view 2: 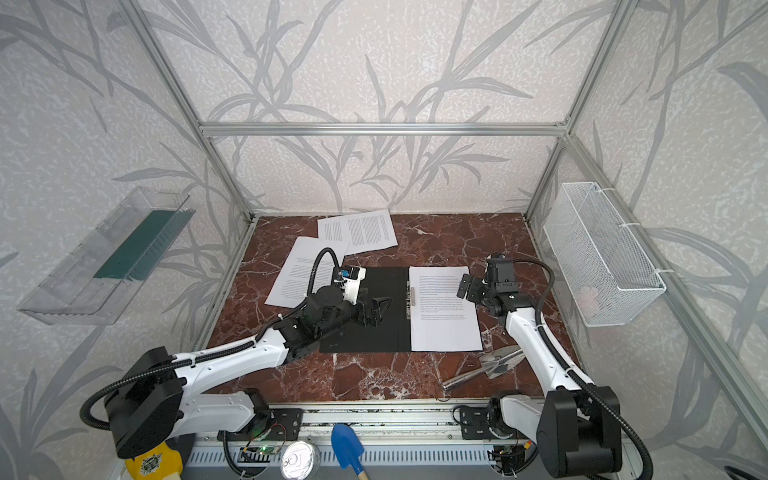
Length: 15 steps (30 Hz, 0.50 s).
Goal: Put the files into the folder
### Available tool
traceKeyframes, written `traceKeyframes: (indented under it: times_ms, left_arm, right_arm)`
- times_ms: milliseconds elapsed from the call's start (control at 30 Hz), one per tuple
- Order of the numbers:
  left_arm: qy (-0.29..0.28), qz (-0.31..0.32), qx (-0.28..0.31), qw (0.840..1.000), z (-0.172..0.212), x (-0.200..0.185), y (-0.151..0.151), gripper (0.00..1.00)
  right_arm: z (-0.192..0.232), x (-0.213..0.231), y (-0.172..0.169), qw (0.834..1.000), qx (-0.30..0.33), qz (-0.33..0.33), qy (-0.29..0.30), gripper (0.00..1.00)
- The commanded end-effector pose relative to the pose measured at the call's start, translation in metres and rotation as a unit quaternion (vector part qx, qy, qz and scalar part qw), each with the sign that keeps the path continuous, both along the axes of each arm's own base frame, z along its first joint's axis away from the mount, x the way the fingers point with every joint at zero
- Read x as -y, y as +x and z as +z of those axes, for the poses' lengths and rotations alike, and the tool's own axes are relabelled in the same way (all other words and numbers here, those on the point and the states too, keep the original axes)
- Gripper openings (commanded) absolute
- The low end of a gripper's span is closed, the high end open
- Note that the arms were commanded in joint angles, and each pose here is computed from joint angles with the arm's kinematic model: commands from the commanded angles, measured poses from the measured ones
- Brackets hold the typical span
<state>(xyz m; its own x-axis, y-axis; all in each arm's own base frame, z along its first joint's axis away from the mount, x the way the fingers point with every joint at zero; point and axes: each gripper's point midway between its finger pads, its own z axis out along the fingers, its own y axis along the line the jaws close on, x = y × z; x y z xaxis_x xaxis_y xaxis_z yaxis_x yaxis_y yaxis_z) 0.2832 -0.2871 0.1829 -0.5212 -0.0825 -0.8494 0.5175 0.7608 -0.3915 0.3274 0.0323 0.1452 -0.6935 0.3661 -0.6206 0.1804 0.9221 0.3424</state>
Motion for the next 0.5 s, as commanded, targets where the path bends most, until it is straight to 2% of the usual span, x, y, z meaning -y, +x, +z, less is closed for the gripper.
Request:
traceKeyframes:
  times_ms: [0, 167, 367, 467]
  left_arm:
    - [0.015, 0.041, 0.028, 0.999, 0.017, -0.014, 0.01, 0.99]
    - [0.045, 0.098, 0.021, 0.994, 0.01, -0.034, 0.02, 0.99]
    - [0.074, 0.142, 0.019, 0.987, 0.009, -0.057, 0.032, 0.99]
    - [0.049, 0.169, -0.013, 0.984, -0.002, -0.074, 0.053, 0.99]
  right_arm:
    - [0.023, -0.013, -0.001, 0.996, 0.057, 0.013, 0.074, 0.99]
    - [0.027, -0.036, -0.016, 0.988, 0.073, 0.07, 0.114, 0.99]
    - [-0.008, -0.065, -0.035, 0.976, 0.05, 0.12, 0.174, 0.98]
    - [-0.012, -0.088, -0.041, 0.972, 0.056, 0.147, 0.176, 0.96]
